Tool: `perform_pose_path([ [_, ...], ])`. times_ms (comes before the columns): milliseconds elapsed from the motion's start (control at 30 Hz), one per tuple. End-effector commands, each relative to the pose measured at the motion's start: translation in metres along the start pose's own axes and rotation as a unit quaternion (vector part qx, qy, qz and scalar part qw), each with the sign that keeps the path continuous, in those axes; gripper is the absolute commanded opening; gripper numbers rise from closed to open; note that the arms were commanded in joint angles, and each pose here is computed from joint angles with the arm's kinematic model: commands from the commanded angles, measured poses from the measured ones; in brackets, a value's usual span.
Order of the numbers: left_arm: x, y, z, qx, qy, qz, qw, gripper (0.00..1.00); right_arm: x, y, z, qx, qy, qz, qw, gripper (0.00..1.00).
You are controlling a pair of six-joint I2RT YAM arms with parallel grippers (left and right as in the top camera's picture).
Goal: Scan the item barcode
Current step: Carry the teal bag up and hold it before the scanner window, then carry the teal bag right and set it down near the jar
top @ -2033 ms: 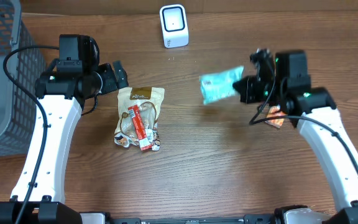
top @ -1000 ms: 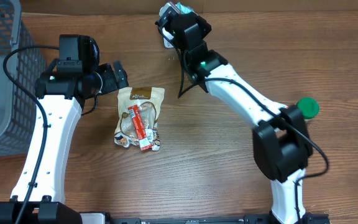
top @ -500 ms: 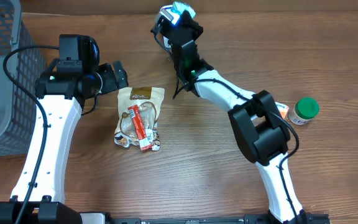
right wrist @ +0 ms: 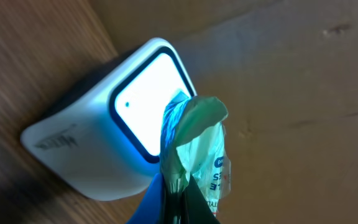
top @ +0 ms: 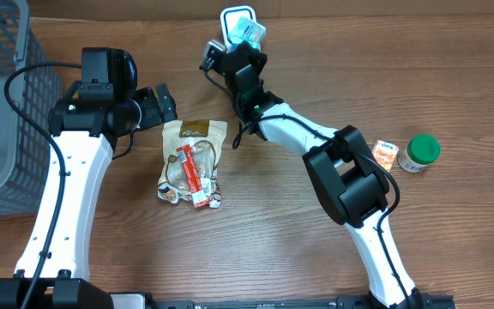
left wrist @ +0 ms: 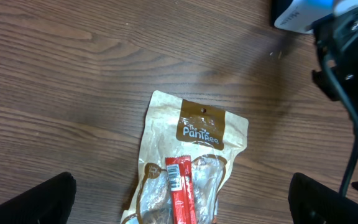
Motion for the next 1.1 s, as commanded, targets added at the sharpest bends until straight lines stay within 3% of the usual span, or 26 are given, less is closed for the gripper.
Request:
perform_pose_path([
  [0, 0.000, 0.004, 0.003, -0.008, -0.013, 0.000, 1.000, 1.00, 0.012, 0.004, 0.009, -0.015, -0.013, 0.021, 1.000, 0.04],
  [400, 0.000, 0.004, 0.003, -0.008, -0.013, 0.000, 1.000, 1.00, 0.014, 0.008, 0.016, -0.023, -0.044, 0.021, 0.999, 0.04],
  [700, 0.000, 0.004, 0.003, -0.008, -0.013, 0.000, 1.000, 1.00, -0.073, 0.044, 0.039, -0.010, -0.158, -0.082, 0.984, 0.04],
  [933, 0.000, 0.004, 0.003, -0.008, -0.013, 0.000, 1.000, 1.00, -0.131, 0.098, 0.047, 0.002, -0.281, -0.039, 0.959, 0.04],
  [1067, 0.000, 0.004, 0.003, -0.008, -0.013, 0.000, 1.000, 1.00, -0.146, 0.146, 0.035, 0.045, -0.352, 0.051, 0.934, 0.04],
])
Point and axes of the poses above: each gripper's point midway between its finger pads, its own y axis back along the fingers, its own x axis along the line the jaws close on, z = x × y, the point moved 6 cm from there along y, back along the fingers, and after that the axes turned 6 degrees about -y, right-handed, at the moved point
